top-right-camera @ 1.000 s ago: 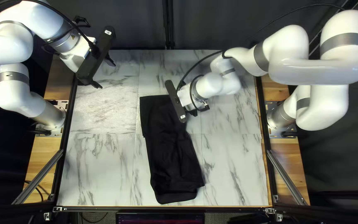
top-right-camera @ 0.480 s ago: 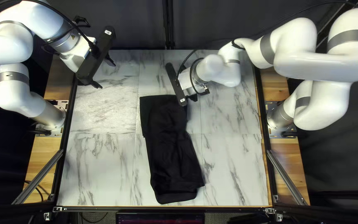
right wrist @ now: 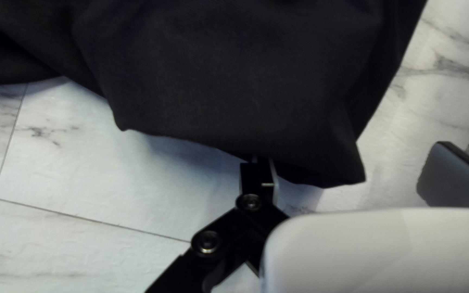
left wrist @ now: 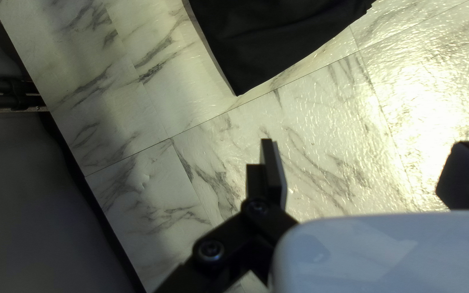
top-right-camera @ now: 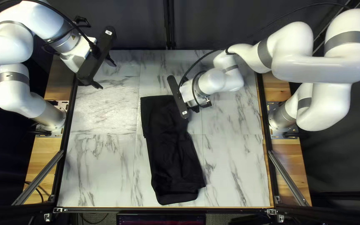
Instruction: Fold t-shirt
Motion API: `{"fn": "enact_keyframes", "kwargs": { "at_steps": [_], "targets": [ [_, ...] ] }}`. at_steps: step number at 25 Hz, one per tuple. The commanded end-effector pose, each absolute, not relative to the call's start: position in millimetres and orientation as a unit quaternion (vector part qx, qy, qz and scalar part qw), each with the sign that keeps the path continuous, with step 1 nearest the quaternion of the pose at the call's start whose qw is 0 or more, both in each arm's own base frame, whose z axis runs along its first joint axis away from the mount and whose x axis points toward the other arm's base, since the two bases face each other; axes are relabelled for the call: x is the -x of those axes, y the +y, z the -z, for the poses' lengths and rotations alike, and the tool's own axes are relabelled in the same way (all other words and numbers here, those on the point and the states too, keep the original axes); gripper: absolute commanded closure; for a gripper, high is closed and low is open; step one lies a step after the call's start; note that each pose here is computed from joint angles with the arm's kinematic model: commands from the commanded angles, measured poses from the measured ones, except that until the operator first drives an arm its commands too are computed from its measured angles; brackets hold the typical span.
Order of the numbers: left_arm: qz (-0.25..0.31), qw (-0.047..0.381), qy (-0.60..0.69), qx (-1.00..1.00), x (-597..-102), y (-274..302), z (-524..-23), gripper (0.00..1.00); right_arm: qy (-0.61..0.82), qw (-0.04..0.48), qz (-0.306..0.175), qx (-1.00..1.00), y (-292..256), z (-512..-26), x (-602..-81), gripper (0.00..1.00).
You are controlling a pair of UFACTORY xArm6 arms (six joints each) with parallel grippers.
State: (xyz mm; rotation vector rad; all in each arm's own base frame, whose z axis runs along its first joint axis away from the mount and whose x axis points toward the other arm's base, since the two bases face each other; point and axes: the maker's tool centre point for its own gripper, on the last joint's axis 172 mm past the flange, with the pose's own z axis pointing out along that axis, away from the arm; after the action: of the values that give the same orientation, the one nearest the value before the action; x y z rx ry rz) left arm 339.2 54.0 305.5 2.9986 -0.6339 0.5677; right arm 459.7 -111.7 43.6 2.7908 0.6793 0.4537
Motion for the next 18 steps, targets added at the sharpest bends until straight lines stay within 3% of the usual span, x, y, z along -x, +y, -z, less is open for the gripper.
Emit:
{"fn": "enact_keyframes", "kwargs": {
  "at_steps": [1, 13, 18],
  "targets": [
    [-0.182, 0.012, -0.203, -0.962, -339.2, 54.0, -305.5, 0.0, 0.225, 0.124, -0.152, -0.954, -124.4, -58.4, -458.7, 0.0],
    [-0.182, 0.012, -0.203, -0.962, -339.2, 54.0, -305.5, 0.0, 0.222, 0.133, -0.16, -0.953, -54.3, -59.7, -436.4, 0.0],
    [-0.182, 0.012, -0.203, -0.962, -339.2, 54.0, -305.5, 0.0, 0.228, 0.14, -0.17, -0.949, -33.5, -70.3, -450.8, 0.0]
  ]
}}
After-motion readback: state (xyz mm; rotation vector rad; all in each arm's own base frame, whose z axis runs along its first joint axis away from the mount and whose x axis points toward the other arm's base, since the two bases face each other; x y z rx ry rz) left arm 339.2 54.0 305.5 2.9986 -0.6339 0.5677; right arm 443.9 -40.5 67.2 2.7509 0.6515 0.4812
